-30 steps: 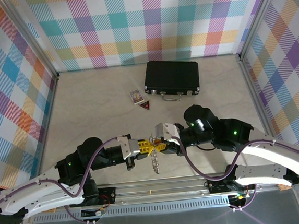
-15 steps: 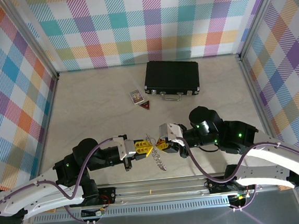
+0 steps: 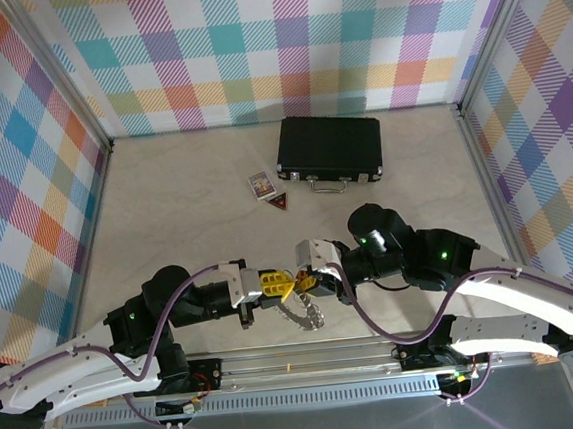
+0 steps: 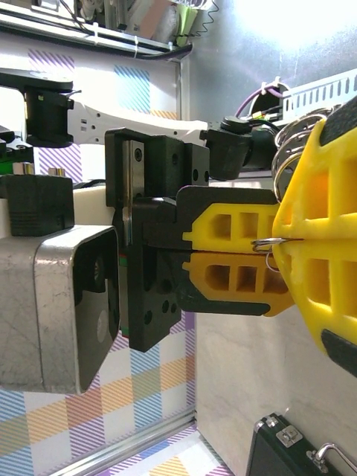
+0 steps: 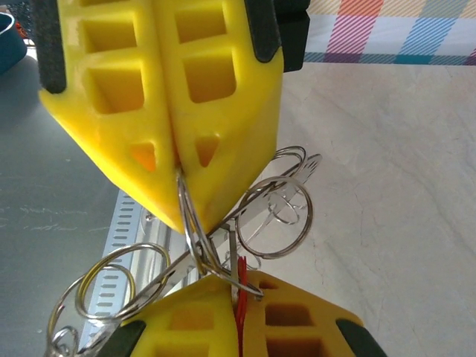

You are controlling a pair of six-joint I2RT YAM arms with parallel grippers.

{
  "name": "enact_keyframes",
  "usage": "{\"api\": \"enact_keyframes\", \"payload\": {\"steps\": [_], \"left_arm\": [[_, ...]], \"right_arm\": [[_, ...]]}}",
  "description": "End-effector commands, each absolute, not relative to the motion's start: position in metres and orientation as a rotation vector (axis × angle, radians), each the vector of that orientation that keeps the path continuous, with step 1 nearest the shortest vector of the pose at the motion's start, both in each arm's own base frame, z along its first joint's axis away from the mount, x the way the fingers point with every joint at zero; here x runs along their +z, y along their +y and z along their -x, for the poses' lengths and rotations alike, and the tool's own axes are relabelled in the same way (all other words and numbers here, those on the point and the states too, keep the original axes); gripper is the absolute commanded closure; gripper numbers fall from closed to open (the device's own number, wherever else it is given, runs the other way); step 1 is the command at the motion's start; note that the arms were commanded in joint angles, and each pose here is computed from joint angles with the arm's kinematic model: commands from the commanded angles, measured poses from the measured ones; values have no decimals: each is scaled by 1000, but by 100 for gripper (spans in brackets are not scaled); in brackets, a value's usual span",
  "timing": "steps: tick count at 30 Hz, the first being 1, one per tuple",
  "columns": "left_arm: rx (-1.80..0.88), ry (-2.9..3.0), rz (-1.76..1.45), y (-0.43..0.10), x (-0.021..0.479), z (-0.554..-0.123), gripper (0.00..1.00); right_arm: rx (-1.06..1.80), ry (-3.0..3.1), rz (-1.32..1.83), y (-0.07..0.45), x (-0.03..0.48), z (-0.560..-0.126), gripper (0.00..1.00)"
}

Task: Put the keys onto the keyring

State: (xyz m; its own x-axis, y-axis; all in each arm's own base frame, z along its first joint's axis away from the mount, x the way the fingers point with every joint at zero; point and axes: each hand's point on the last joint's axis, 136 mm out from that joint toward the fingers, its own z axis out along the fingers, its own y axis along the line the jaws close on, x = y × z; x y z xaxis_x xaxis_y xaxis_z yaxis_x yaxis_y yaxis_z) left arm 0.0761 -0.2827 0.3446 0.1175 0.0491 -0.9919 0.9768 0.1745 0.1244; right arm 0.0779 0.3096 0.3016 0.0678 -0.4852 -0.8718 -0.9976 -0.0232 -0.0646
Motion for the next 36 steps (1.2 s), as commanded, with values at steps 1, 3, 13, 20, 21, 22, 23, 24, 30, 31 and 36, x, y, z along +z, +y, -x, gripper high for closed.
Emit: {"api": "enact_keyframes", "payload": {"steps": [1, 3, 13, 20, 21, 22, 23, 24, 30, 31, 36], "left_arm": [[-1011, 1117, -1104, -279, 376, -71, 100], [-1002, 1122, -1110, -278, 375, -71, 100], [-986, 1142, -1129, -275, 371, -70, 100], [-999, 1134, -1125, -275, 372, -69, 100], [-1000, 1135, -1125, -275, 373, -69, 100], [-999, 1135, -1127, -276, 372, -69, 100], [-1000, 1136, -1126, -276, 372, -70, 100], [-1002, 1135, -1126, -277, 372, -69, 100], [-1001, 1137, -1123, -277, 371, -70, 100], [-1000, 1138, -1123, -277, 371, -70, 100], [-1000, 1141, -1122, -277, 369, -71, 100]], "right_arm": [[927, 1471, 1634, 310, 310, -68, 93], [935, 1447, 1620, 307, 316, -66, 86], [945, 1335, 1520, 297, 347, -64, 70], [943, 1337, 1523, 305, 345, -68, 73], [945, 1336, 1521, 306, 345, -69, 73], [946, 1333, 1518, 306, 346, -69, 73], [949, 1335, 1516, 307, 345, -69, 75], [955, 1330, 1517, 308, 345, -68, 78], [989, 1324, 1536, 313, 341, -65, 86], [991, 1326, 1538, 313, 340, -65, 88], [996, 1327, 1548, 315, 337, -64, 92]]}}
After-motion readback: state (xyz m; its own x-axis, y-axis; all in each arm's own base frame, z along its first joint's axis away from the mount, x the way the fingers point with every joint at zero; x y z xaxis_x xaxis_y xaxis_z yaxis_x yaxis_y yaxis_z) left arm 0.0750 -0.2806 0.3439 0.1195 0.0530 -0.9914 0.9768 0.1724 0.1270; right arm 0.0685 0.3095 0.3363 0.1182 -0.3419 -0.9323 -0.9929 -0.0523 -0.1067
